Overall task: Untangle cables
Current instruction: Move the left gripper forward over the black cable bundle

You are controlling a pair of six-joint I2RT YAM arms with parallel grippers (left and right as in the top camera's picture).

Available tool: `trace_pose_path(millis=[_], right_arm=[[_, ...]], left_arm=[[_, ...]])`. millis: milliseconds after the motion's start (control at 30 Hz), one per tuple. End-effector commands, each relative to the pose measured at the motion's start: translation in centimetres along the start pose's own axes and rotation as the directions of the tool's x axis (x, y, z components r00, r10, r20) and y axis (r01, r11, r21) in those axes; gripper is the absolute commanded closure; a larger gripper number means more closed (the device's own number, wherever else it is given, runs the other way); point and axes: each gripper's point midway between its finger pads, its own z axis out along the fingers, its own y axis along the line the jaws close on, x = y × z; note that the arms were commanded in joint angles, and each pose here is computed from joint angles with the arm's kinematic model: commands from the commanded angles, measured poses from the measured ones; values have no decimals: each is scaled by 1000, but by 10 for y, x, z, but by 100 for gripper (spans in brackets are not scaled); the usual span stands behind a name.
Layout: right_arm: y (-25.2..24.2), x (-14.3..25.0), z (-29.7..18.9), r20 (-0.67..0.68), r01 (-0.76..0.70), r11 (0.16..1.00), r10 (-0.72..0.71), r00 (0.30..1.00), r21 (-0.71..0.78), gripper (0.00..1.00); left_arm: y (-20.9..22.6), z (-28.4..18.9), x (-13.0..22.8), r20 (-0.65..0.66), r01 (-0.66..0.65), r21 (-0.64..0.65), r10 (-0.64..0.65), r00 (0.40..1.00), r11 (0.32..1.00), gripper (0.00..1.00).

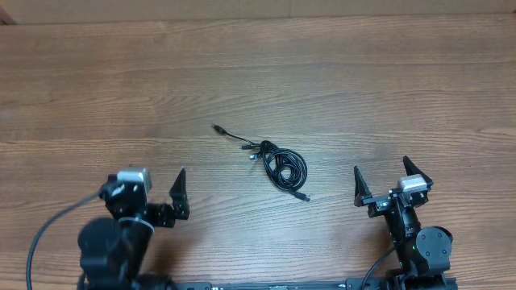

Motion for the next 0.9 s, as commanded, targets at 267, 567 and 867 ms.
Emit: trace_pose_path(millis=[267,567,867], right_arm=[[-2,1,0,5,1,1000,-1,1000,9,0],[-2,1,0,6,1,1000,-2,1000,9,0],[-2,1,0,6,1,1000,-2,1000,9,0]], left_arm=[[-16,28,-16,-294,87,72,-62,954,994,0],[-25,45,-22,-499,99,74,-49,865,992,0],[-56,67,-2,-592,37,106,34,805,994,0]])
